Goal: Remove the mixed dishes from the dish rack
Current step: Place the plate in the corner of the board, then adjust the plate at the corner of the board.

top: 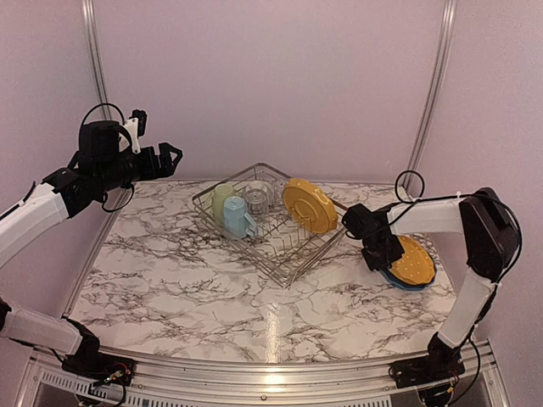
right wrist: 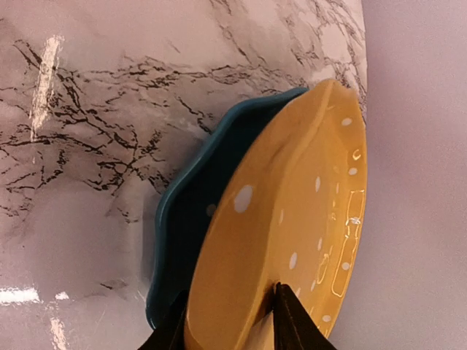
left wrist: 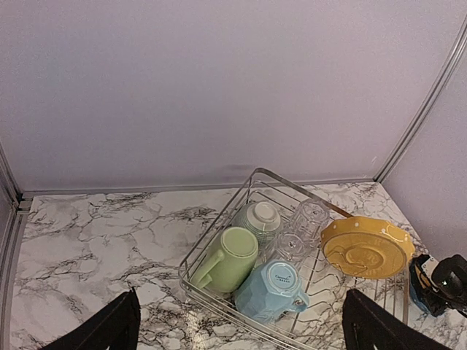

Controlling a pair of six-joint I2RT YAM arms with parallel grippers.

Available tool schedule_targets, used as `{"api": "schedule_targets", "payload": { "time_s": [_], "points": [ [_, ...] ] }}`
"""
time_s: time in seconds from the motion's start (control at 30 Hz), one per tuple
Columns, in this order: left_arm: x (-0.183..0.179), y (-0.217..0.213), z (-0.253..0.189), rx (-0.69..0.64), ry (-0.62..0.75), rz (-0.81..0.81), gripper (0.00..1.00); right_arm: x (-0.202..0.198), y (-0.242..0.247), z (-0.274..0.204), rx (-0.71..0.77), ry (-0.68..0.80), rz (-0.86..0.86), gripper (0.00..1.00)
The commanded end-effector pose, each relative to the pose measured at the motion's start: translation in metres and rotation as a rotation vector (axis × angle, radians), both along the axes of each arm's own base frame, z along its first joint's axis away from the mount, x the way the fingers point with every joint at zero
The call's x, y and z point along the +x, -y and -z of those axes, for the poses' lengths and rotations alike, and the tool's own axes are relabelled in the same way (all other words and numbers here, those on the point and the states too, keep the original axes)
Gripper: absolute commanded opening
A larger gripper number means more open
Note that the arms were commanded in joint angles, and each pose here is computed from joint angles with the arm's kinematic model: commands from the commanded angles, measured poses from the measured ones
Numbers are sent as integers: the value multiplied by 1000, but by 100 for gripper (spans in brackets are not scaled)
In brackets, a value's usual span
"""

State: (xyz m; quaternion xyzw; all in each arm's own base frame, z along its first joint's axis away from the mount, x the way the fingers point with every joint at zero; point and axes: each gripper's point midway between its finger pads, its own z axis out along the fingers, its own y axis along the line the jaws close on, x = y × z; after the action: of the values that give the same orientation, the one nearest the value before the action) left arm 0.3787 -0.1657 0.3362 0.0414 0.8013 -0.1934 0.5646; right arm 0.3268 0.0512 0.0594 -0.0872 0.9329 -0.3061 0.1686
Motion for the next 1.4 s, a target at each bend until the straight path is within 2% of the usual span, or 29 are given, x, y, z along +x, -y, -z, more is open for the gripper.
{"api": "schedule_targets", "payload": {
  "time_s": [0.0, 0.27, 0.6, 0.9, 0.97, 1.17, 1.37],
  "points": [
    [-4, -2, -10, -7, 21, 4, 99, 6, -16, 12, 110, 14, 8, 34],
    [-4, -1, -9, -4, 20, 5, 99, 4, -21, 17, 146, 3, -2, 43],
    [-3, -1, -7, -1, 15, 6, 99, 3, -38, 0, 268, 16, -38, 66],
    [-3, 0, -6, -2, 12, 8, 99, -2, -50, -9, 355, 12, -76, 71],
    [-2, 0, -5, -2, 10, 9, 99, 0, -48, -11, 378, 19, -73, 69],
    [-3, 0, -5, -2, 10, 8, 99, 4, -39, -8, 463, 26, -58, 49],
    [-2, 1, -4, -4, 7, 12, 99, 1, -34, 2, 458, 5, -58, 23]
  ]
}}
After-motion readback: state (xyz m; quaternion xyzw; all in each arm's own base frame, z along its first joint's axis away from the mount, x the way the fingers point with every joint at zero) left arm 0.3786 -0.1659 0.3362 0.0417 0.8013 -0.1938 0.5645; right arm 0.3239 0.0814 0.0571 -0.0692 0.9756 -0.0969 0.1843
